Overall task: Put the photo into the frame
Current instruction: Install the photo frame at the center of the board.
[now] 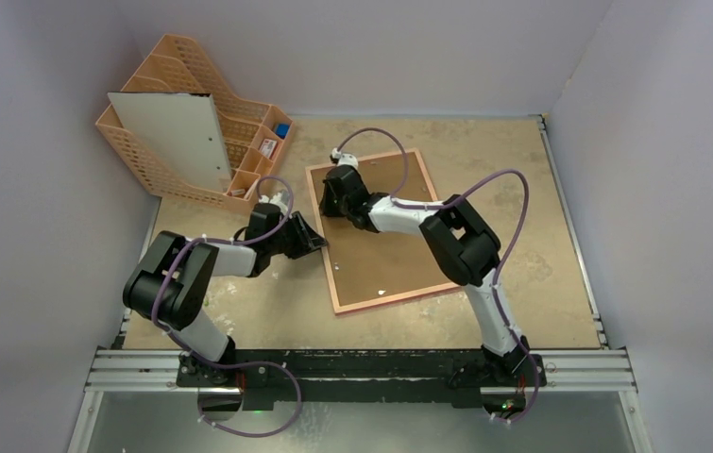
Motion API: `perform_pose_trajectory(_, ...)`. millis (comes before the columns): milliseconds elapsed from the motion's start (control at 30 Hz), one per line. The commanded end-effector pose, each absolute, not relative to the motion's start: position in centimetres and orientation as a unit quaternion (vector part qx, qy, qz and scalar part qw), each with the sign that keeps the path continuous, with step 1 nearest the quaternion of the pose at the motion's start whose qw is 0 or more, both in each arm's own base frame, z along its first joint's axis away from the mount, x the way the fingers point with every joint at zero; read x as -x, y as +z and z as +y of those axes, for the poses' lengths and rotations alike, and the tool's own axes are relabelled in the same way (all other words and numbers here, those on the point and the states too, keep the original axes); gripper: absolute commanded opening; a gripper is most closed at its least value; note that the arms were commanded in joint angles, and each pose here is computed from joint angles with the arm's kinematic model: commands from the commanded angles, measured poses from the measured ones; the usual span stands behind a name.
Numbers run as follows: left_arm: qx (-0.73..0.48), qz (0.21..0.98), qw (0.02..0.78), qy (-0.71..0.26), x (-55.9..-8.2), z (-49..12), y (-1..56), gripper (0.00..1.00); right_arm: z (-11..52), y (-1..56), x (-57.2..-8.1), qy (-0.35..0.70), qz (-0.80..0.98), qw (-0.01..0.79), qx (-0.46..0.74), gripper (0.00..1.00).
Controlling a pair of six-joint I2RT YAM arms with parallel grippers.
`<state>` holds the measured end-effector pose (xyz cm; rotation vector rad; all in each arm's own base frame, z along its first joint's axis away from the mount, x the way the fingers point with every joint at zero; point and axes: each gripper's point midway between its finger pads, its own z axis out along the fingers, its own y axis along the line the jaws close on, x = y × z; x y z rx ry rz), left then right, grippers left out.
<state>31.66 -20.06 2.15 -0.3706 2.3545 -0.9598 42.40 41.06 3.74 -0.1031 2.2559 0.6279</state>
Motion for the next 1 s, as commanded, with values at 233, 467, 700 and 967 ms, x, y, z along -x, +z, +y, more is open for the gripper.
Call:
perform_pose_trajectory(233,0.161,0.924,0.211,-0.274,-27.4,-17.4,-3.2,0.35,35.7,10.7,-39.7,0.32,0.872,0.37,-0.011,0.39)
perform_pose_trajectory(467,0.154,0.919,0.212,-0.295,-27.4,-18.0,-2.5,0.39,33.7,8.6,-34.0,0.337,0.883,0.323,0.057,0.38)
perform_pose_trajectory(700,0.152,0.921,0.208,-0.293,-26.9,-17.9,-3.0,0.35,34.6,6.3,-26.4,0.405,0.875,0.239,0.118,0.22)
perform_pose_trajectory(967,0.15,0.92,0.205,-0.297,-26.9,-18.1,-3.1,0.29,35.4,3.9,-25.1,0.426,0.877,0.201,0.094,0.09)
